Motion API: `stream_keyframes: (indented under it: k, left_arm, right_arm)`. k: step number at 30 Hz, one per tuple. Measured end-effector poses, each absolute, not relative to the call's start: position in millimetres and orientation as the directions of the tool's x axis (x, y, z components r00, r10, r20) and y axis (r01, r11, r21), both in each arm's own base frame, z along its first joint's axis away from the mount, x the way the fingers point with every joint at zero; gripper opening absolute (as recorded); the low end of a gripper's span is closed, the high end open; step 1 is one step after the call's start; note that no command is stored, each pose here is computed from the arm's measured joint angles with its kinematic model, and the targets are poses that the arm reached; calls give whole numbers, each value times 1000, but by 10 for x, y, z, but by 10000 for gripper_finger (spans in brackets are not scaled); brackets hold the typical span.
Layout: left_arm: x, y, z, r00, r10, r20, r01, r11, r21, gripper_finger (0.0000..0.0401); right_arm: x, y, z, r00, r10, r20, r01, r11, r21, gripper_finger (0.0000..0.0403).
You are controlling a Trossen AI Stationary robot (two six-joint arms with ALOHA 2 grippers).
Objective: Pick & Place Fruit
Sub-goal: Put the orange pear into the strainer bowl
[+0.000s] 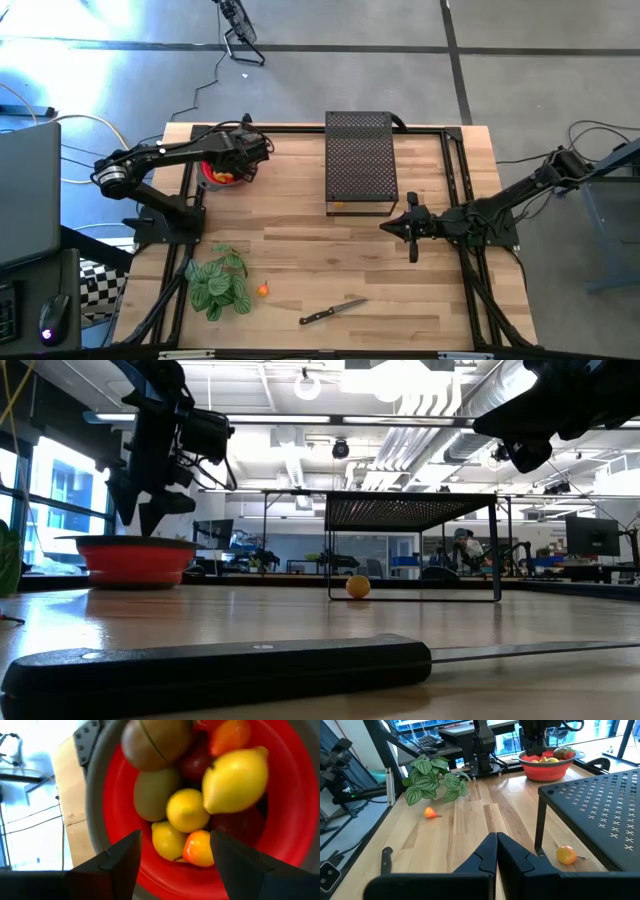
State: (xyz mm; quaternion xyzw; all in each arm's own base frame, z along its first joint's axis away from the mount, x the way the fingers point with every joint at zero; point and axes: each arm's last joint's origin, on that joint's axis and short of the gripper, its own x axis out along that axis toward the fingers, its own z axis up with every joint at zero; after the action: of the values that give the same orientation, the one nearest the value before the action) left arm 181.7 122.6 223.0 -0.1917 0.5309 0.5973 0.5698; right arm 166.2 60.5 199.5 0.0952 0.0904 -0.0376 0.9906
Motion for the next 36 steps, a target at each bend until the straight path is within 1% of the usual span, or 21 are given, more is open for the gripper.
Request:
stream_keyframes:
  k: [4, 6, 8, 12, 14, 19, 23, 26, 29, 33, 36]
  left_arm:
    - [1856, 1156, 2234, -248, 469, -848, -863, 292, 413, 229]
    - [1890, 1090, 2261, -216, 494, -842, -852, 326, 410, 225]
    - [1936, 1016, 2304, -162, 531, -832, -841, 367, 398, 212]
    - [2018, 848, 2417, -14, 573, -819, -797, 488, 356, 163]
    - [2048, 759, 2466, 58, 567, -822, -779, 541, 318, 136]
    - [2103, 575, 2530, 173, 548, -819, -750, 612, 251, 74]
    - [2198, 452, 2554, 266, 542, -797, -729, 654, 202, 38]
    - [2279, 360, 2579, 356, 507, -785, -704, 698, 131, 18]
    - [2344, 282, 2599, 437, 439, -785, -666, 745, 45, 7]
    - [2399, 205, 2617, 512, 338, -790, -608, 792, -54, 3]
    - [2454, 186, 2652, 573, 308, -760, -585, 803, -116, 3]
  right_arm:
    - [1662, 605, 1996, 981, -57, -186, 91, 979, 182, 3]
    - [1662, 605, 1996, 981, -56, -185, 91, 979, 183, 3]
    - [1662, 605, 1996, 981, -55, -185, 91, 977, 190, 3]
    - [1665, 607, 2010, 984, -54, -172, 88, 976, 200, 3]
    - [1667, 607, 2024, 986, -54, -158, 87, 974, 208, 3]
    - [1670, 609, 2043, 989, -53, -140, 83, 973, 215, 3]
    - [1670, 609, 2044, 989, -53, -140, 83, 973, 215, 3]
    - [1670, 609, 2044, 989, -52, -140, 84, 968, 236, 3]
    - [1670, 609, 2044, 989, -52, -140, 87, 962, 259, 3]
    - [1670, 609, 2044, 989, -53, -140, 88, 961, 261, 3]
    - [1670, 609, 2044, 989, -53, -140, 88, 962, 259, 3]
